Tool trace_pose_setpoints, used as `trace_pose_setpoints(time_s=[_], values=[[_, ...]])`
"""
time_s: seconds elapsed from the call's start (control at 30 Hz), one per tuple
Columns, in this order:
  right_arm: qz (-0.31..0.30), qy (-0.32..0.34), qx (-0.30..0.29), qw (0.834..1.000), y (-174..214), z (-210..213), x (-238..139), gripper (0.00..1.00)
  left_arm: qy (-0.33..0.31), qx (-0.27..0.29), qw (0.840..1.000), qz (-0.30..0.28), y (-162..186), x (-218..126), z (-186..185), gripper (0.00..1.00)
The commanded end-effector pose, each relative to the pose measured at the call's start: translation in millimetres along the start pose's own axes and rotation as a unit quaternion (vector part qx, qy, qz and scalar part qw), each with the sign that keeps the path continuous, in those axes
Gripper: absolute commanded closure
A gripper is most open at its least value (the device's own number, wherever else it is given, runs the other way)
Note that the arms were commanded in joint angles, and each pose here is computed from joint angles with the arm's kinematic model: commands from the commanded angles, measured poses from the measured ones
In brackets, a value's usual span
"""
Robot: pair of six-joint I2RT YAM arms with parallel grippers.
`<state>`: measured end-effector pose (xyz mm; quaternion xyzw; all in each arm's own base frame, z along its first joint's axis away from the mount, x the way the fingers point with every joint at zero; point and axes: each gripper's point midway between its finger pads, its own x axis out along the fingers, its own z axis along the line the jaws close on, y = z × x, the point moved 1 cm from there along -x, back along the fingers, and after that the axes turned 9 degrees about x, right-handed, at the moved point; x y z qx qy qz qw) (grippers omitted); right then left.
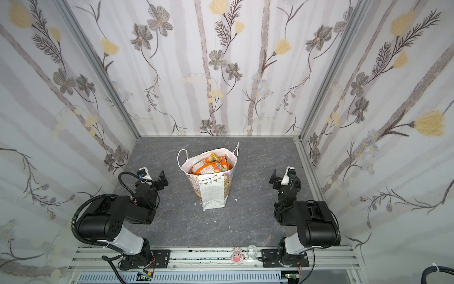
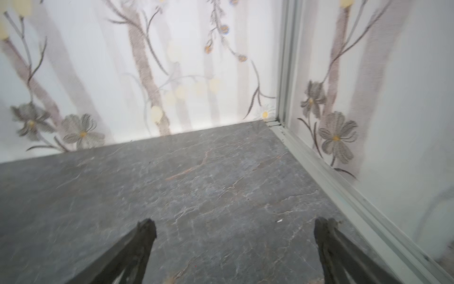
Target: Place the snacks into the paper bag
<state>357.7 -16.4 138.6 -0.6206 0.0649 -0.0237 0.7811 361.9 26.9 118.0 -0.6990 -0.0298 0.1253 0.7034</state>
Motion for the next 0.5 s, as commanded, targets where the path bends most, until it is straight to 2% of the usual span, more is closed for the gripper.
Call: trace_pose_setpoints(time_s=[0.0, 0.47], values=[[0.022, -0.053, -0.032, 0.998, 7.4, 17.9, 0.9, 0.00, -0.006, 0.000, 1.000, -0.028, -13.7, 0.8, 1.3, 0.00], [0.018, -0.050, -0.029, 0.998, 6.4, 17.2, 2.1, 0.01, -0.007, 0.000, 1.000, -0.028, -14.0, 1.0, 1.5, 0.00]])
